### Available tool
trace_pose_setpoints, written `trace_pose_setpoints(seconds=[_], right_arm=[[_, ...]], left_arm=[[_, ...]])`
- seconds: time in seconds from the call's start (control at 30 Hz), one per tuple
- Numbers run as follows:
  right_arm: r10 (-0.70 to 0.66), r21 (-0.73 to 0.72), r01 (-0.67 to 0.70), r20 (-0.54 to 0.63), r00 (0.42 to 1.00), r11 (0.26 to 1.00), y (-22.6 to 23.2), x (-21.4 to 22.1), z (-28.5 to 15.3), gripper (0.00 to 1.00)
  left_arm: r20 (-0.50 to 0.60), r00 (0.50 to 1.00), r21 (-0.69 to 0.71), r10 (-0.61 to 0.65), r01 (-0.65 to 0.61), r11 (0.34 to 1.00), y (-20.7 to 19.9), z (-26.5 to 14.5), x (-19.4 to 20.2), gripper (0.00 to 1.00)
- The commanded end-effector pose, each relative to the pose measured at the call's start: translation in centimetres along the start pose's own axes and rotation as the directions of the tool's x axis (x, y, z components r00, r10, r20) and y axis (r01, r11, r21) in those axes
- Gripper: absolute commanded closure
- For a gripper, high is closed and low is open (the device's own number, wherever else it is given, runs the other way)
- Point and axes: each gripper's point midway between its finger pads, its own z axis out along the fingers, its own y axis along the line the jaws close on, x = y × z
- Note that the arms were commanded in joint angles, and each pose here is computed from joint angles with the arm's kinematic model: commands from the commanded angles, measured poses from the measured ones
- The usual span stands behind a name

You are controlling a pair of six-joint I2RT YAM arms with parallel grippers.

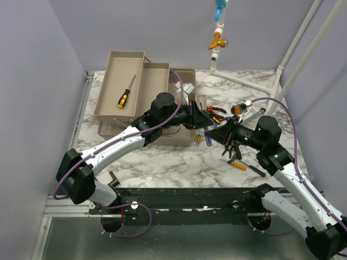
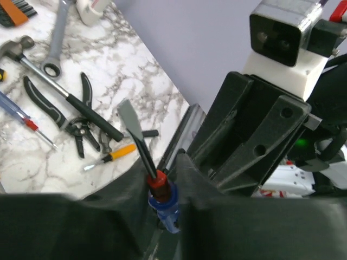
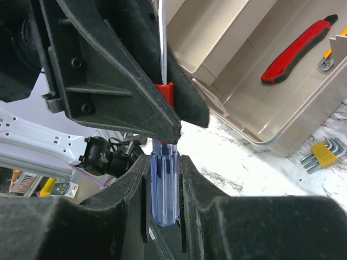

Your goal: Pack the tool kit

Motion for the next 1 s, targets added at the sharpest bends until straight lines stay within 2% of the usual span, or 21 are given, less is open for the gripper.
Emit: trace_pose_setpoints(seconds=[0.0,0.03,0.13,0.2,0.27,0.33,0.57,0.67,0.73,0.87,0.97], right_arm=[[-0.026,-0.052,0.027,0.024,0.999,0.998,1.4,-1.0,-0.2,0.98],[-0.022,-0.046,0.023,0.026,0.999,0.999,1.3,-0.9,-0.2,0.92],[-0.018,-0.016,0.019,0.038,0.999,1.000,0.7,-1.0,-0.2,0.59],[-0.017,0.016,0.016,0.054,0.998,1.000,0.1,-1.1,-0.3,0.48],[-0.018,0.043,0.015,0.070,0.997,0.999,-0.3,-1.2,-0.5,0.30],[-0.019,0.076,0.012,0.090,0.996,0.997,-0.8,-1.4,-0.8,0.20],[-0.046,0.156,0.027,0.119,0.992,0.987,-1.9,-1.6,-1.6,0.18],[-0.049,0.213,0.022,0.121,0.991,0.977,-3.0,-1.6,-1.8,0.18],[-0.041,0.308,0.001,0.126,0.991,0.951,-4.8,-1.6,-2.1,0.18],[-0.014,0.562,-0.058,0.123,0.992,0.825,-9.8,-1.1,-3.6,0.18],[0.020,0.724,-0.100,0.119,0.993,0.682,-13.5,-0.4,-4.9,0.18]], left_arm=[[0.038,0.999,0.026,0.024,-0.025,0.999,-1.0,0.5,-1.1,0.94],[0.038,0.999,0.026,0.025,-0.026,0.999,-1.0,0.4,-1.0,1.00],[0.036,0.998,-0.009,0.050,-0.050,0.999,-0.6,0.1,-1.2,1.00],[0.036,0.996,-0.074,0.080,-0.077,0.994,0.1,-0.5,-1.6,1.00],[0.029,0.993,-0.127,0.111,-0.107,0.986,0.6,-1.3,-2.0,1.00],[0.016,0.989,-0.188,0.146,-0.141,0.972,1.2,-2.3,-2.8,1.00],[-0.039,0.967,-0.441,0.252,-0.243,0.864,4.9,-7.6,-7.7,1.00],[-0.074,0.955,-0.589,0.286,-0.273,0.760,7.2,-10.3,-10.4,1.00],[-0.119,0.949,-0.686,0.292,-0.291,0.667,9.2,-11.9,-11.7,1.00],[-0.193,0.936,-0.798,0.296,-0.325,0.508,12.5,-13.6,-14.0,1.00],[-0.242,0.927,-0.835,0.286,-0.349,0.425,14.6,-13.7,-14.9,1.00]])
